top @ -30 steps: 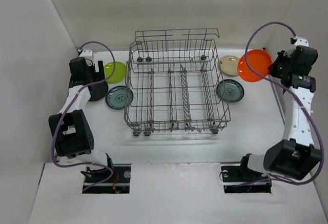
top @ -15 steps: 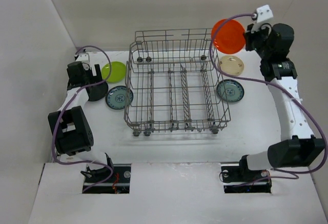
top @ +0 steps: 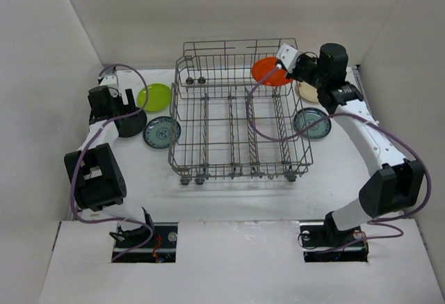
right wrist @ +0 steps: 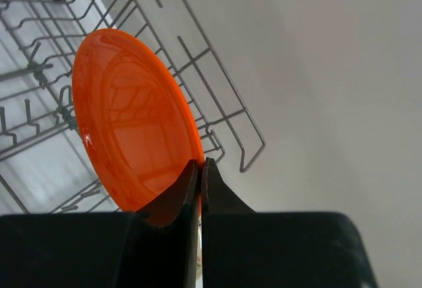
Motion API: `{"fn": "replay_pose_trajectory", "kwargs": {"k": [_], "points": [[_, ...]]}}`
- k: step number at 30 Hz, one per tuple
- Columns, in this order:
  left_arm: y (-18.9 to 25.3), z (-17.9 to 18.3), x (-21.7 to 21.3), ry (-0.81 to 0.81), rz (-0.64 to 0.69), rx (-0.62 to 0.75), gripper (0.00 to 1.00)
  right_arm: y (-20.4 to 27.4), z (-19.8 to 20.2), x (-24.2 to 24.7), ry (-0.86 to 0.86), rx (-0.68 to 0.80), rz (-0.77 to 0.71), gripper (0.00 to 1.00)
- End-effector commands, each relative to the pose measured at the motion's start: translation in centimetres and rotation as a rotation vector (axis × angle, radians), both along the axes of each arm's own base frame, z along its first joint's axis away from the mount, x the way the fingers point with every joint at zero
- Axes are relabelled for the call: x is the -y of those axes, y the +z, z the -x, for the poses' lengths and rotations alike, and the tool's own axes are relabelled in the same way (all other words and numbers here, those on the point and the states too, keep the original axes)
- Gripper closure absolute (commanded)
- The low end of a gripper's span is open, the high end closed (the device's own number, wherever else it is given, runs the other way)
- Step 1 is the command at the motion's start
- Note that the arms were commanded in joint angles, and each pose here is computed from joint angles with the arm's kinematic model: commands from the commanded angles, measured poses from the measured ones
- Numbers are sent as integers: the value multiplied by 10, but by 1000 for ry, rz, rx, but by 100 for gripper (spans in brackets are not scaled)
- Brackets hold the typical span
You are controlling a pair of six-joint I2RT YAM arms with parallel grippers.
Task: Load the plates into the dish rack
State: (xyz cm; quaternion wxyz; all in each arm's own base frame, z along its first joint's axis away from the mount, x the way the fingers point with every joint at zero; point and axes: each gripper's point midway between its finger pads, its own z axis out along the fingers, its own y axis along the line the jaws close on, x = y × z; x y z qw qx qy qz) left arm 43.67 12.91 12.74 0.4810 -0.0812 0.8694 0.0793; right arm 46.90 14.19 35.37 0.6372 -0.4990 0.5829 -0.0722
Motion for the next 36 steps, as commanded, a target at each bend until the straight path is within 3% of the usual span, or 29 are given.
{"fn": "replay_pose_trajectory", "kwargs": {"k": [1,20,36], "points": [[3,-2,-2,7,6,42,0,15,-5,-19,113,176,118,100],[1,-10,-1,14,26,44,0,-60,-28,-49,224,188,289,100],[5,-16,-5,19,24,53,0,-96,-35,-66,146,81,292,100]]}}
